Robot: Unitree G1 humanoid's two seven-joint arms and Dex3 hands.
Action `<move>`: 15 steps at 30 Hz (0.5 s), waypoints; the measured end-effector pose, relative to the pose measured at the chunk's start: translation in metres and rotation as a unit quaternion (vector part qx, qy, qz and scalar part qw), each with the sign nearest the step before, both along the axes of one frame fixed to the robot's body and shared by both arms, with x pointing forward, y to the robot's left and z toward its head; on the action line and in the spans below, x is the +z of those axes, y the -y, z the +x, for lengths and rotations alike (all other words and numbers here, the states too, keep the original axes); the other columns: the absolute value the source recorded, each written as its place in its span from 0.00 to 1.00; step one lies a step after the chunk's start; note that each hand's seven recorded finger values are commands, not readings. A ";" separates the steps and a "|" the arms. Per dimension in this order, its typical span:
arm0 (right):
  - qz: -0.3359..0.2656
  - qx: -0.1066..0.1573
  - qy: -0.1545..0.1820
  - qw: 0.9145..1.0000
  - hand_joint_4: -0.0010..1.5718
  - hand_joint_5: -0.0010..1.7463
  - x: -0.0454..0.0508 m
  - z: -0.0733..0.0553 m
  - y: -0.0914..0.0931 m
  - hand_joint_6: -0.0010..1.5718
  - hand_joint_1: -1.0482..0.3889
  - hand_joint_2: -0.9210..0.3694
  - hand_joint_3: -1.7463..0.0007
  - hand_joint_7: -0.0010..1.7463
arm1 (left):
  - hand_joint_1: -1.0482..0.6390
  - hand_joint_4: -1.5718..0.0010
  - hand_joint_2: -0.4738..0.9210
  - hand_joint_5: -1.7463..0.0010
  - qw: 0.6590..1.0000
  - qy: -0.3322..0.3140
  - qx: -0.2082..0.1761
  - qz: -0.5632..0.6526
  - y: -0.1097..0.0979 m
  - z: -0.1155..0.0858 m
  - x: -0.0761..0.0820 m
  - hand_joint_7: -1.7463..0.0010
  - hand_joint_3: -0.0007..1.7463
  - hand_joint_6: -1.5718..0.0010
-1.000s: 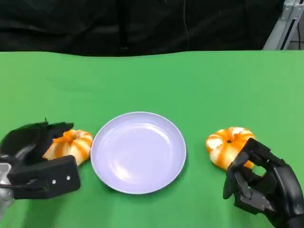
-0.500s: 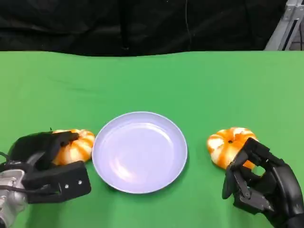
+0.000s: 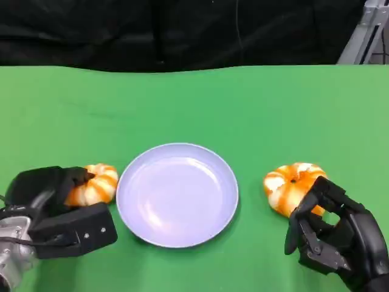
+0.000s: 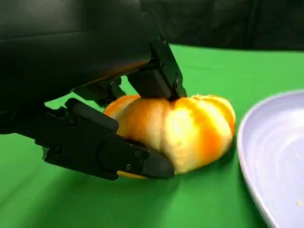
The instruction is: Grasp the bread from the table and place it into the plate.
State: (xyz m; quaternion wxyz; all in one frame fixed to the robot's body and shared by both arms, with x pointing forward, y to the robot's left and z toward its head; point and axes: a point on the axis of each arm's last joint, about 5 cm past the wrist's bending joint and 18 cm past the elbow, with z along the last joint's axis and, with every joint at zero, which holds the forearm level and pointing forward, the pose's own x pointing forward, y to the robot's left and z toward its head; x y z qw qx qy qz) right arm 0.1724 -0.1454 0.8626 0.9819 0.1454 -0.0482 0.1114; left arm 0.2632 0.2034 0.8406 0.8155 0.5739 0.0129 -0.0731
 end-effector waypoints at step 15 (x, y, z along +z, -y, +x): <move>0.003 0.001 -0.002 1.000 0.53 1.00 -0.0016 0.000 0.001 0.38 0.64 0.25 0.36 1.00 | 0.59 0.58 1.00 0.00 0.997 0.073 0.020 -0.030 -0.005 0.009 0.031 0.02 0.13 0.69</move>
